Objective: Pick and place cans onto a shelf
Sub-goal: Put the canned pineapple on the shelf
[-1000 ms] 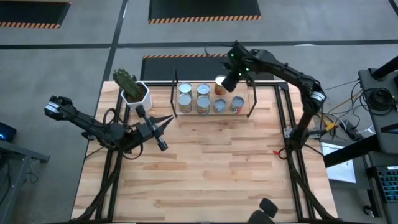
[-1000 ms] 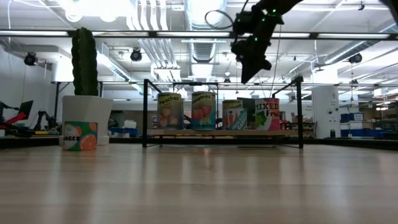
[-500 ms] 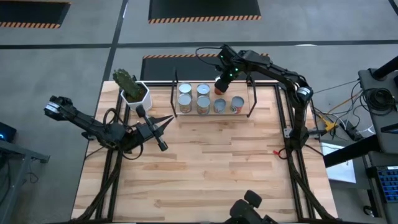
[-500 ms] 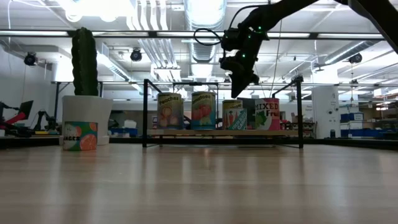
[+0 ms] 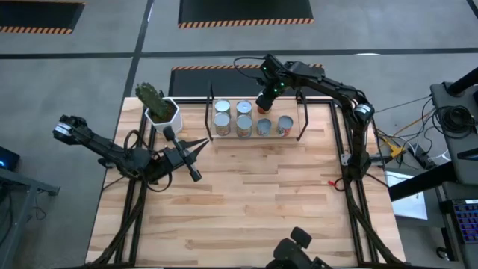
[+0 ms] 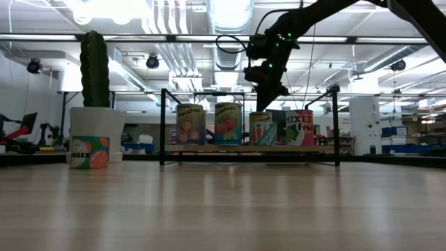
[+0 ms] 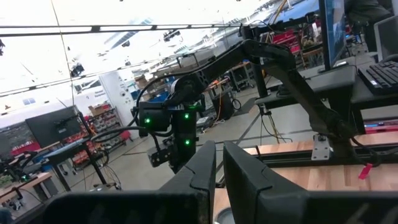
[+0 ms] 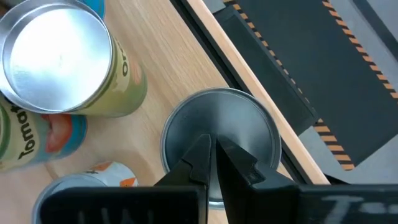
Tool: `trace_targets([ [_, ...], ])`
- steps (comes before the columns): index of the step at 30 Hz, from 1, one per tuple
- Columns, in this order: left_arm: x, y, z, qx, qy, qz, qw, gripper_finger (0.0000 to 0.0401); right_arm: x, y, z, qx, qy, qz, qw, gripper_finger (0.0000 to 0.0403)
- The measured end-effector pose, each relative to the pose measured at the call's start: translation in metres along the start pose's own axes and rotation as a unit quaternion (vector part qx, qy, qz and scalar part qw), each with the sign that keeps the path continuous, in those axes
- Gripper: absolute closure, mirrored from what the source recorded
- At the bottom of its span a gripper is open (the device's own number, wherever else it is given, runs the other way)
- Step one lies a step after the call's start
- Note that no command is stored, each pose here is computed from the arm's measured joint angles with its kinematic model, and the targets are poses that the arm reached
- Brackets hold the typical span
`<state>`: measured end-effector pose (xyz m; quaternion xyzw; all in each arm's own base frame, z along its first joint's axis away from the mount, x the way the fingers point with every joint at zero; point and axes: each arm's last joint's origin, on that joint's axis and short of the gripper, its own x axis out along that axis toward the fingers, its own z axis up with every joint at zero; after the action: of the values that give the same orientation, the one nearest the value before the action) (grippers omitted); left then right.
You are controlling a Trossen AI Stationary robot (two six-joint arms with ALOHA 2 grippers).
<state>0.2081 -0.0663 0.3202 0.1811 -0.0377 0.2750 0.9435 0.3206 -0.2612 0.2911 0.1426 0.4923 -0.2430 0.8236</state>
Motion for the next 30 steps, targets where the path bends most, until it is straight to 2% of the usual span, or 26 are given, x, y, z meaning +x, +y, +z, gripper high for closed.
trace_targets([
  [13,0.0,0.0,0.0,0.0,0.0,0.0,1.0,0.0388,0.011,0.001,-0.004,0.011,-0.006,0.001,1.0,0.039],
  [30,0.0,0.0,0.0,0.0,0.0,0.0,1.0,0.0388,0.014,0.012,0.006,0.005,-0.054,0.006,0.998,0.039],
])
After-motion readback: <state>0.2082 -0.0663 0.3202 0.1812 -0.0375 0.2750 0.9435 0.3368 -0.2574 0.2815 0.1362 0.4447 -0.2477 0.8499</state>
